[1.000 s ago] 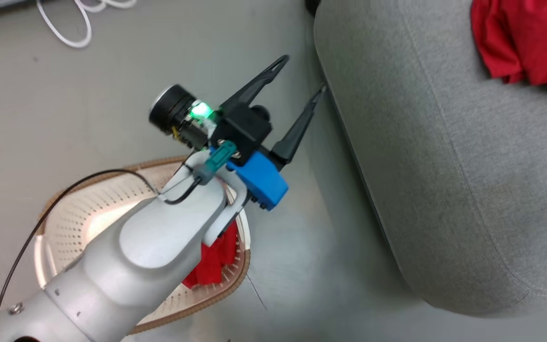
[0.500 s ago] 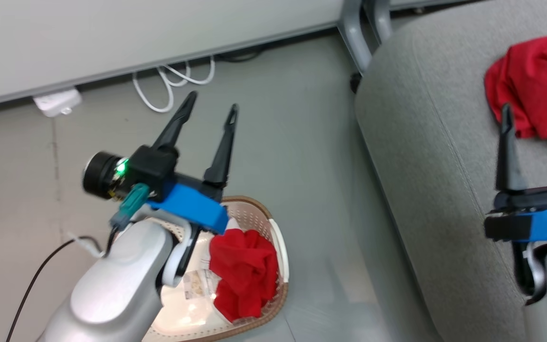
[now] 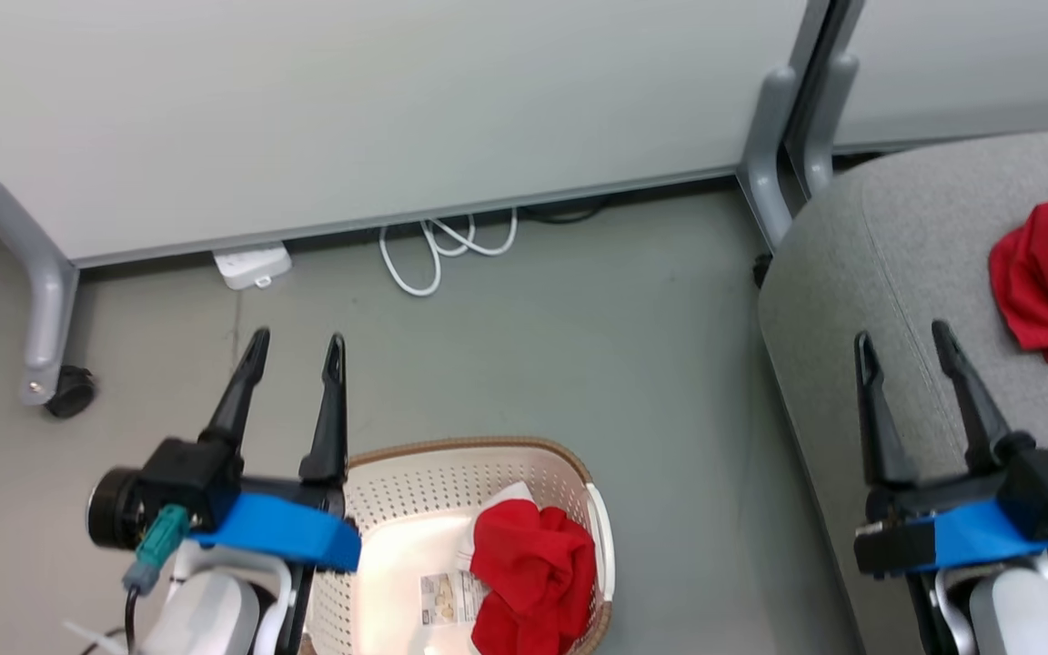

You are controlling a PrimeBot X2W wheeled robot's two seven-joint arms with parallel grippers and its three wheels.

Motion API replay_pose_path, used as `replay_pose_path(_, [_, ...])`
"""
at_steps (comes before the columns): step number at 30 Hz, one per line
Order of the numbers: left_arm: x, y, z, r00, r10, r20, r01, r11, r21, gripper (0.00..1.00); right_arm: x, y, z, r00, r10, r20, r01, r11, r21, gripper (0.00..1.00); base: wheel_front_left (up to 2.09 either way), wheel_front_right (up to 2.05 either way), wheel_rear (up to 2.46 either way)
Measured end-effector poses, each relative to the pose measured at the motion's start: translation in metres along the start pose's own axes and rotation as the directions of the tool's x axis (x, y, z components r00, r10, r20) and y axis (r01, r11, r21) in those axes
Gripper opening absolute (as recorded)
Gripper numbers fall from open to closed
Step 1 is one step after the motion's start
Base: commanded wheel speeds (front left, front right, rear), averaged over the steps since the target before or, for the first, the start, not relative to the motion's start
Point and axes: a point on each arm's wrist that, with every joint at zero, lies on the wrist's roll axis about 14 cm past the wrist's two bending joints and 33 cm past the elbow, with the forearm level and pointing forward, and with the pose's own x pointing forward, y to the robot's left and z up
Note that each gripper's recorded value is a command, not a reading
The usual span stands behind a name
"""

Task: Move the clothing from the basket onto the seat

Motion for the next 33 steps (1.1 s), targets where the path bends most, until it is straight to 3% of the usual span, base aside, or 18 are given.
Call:
replay_pose_path(12, [-0.054, 0.014, -0.010, 0.997, 0.062, -0.038, -0.062, 0.998, -0.011, 1.00, -0.037, 0.013, -0.013, 0.998, 0.000, -0.058, 0.003, 0.999, 0.042, 1.00, 0.00, 0.00, 0.00])
replay_pose_path(33, [-0.077, 0.022, -0.017, 0.994, 0.093, -0.060, -0.093, 0.996, -0.009, 1.00, -0.057, 0.023, -0.021, 0.996, 0.007, -0.091, -0.001, 0.998, 0.064, 1.00, 0.00, 0.00, 0.00])
